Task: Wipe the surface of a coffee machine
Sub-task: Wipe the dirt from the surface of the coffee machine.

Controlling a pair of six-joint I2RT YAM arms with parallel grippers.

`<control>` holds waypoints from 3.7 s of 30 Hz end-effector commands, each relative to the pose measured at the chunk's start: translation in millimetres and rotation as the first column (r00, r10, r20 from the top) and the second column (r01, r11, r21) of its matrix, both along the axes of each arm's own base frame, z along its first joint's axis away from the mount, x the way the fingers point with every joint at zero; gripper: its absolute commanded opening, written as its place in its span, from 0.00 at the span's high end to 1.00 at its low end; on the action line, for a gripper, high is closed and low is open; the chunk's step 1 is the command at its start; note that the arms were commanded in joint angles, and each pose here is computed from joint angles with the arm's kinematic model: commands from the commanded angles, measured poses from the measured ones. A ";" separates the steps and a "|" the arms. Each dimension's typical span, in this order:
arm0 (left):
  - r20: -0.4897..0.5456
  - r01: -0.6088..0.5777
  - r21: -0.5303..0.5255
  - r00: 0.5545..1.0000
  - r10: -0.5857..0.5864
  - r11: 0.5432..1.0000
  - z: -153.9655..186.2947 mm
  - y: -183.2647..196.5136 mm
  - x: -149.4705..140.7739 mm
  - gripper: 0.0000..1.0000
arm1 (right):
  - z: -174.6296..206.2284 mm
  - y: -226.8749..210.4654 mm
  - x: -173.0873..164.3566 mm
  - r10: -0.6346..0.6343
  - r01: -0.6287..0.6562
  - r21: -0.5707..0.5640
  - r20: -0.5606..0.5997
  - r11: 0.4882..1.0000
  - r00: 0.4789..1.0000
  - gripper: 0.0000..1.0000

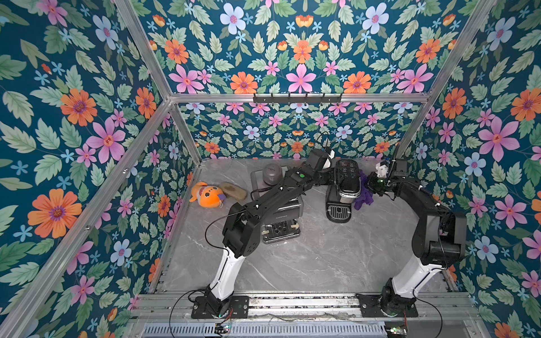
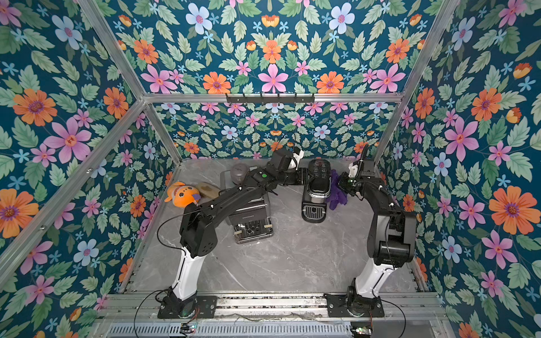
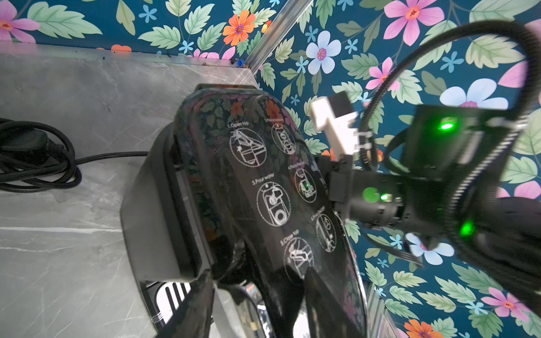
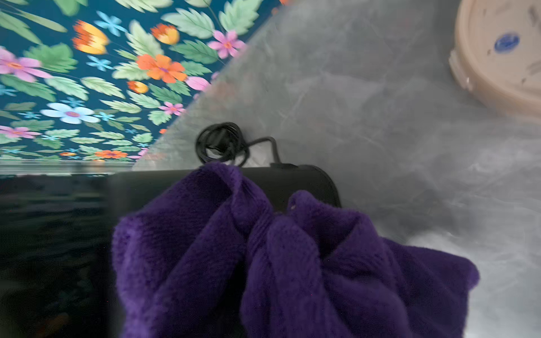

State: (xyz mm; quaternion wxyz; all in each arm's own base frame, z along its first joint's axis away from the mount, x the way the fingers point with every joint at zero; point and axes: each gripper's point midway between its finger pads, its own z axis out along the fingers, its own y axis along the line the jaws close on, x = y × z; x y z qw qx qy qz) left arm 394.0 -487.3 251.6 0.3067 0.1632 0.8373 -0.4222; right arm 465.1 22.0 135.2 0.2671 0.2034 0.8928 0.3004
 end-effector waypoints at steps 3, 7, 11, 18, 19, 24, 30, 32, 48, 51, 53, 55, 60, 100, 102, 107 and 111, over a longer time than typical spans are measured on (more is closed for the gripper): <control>-0.022 0.007 0.037 1.000 -0.006 0.999 -9.5 2.6 -4.4 0.50 | -0.1 23.1 -10.7 0.097 -0.095 0.076 -0.029 0.993 0.995 1.00; -0.017 0.002 0.031 1.000 -0.001 1.000 -5.0 3.0 -3.9 0.50 | 34.5 21.6 -7.0 0.097 -0.099 0.052 0.030 0.994 0.995 1.00; -0.017 -0.002 0.031 1.000 0.002 1.000 -3.6 3.8 -4.9 0.50 | 69.9 21.3 -9.5 0.096 -0.100 0.034 0.096 0.994 0.991 1.00; -0.005 -0.009 0.023 1.000 0.009 1.000 2.6 4.6 -3.1 0.50 | 119.3 21.0 -36.6 0.079 -0.078 -0.014 0.198 0.997 0.977 1.00; 0.000 -0.007 0.021 1.000 0.007 1.000 4.7 4.0 -3.2 0.50 | 125.0 21.1 -41.4 0.077 -0.075 -0.021 0.208 0.997 0.975 1.00; 0.021 -0.007 0.005 1.000 0.007 1.000 15.7 2.5 -1.1 0.50 | 154.7 23.4 -62.8 0.083 -0.071 -0.054 0.266 0.996 0.960 1.00; 0.031 -0.012 0.000 0.999 0.012 1.000 19.9 2.5 0.0 0.50 | 192.4 38.9 -92.9 0.118 -0.088 -0.097 0.364 0.991 0.924 1.00; 0.033 -0.012 -0.002 0.999 0.012 1.000 21.3 2.9 0.5 0.50 | 203.9 47.3 -103.2 0.141 -0.111 -0.097 0.395 0.989 0.908 1.00; 0.137 -0.068 -0.022 0.988 0.070 0.997 65.9 23.2 7.1 0.51 | 208.1 85.1 -136.8 0.259 -0.251 -0.075 0.404 0.965 0.877 1.00; 0.166 -0.097 -0.014 0.981 0.098 0.995 74.4 35.0 9.2 0.51 | 214.2 96.1 -126.8 0.284 -0.278 -0.076 0.417 0.958 0.863 1.00; 0.182 -0.121 -0.005 0.976 0.120 0.993 77.4 43.8 10.2 0.51 | 214.3 103.8 -115.3 0.298 -0.294 -0.076 0.417 0.953 0.859 1.00; 0.189 -0.141 0.002 0.972 0.138 0.990 78.3 52.4 11.2 0.51 | 213.0 108.9 -101.9 0.309 -0.305 -0.078 0.419 0.949 0.854 1.00; 0.193 -0.180 0.021 0.966 0.173 0.983 75.0 70.1 11.7 0.51 | 205.1 108.7 -60.9 0.300 -0.286 -0.096 0.408 0.953 0.862 1.00; 0.220 -0.197 0.029 0.958 0.186 0.980 77.1 90.2 8.6 0.51 | 179.1 118.6 -40.0 0.340 -0.311 -0.142 0.297 0.940 0.892 1.00; 0.221 -0.200 0.029 0.957 0.189 0.979 77.1 92.4 7.1 0.51 | 183.4 116.7 -19.3 0.334 -0.303 -0.144 0.301 0.942 0.893 1.00; 0.222 -0.202 0.032 0.956 0.190 0.979 76.2 96.8 3.4 0.51 | 157.7 102.2 30.0 0.288 -0.264 -0.128 0.238 0.956 0.928 1.00; 0.215 -0.193 0.042 0.960 0.179 0.980 71.5 95.9 2.8 0.51 | 143.1 87.2 45.7 0.246 -0.225 -0.127 0.184 0.966 0.952 1.00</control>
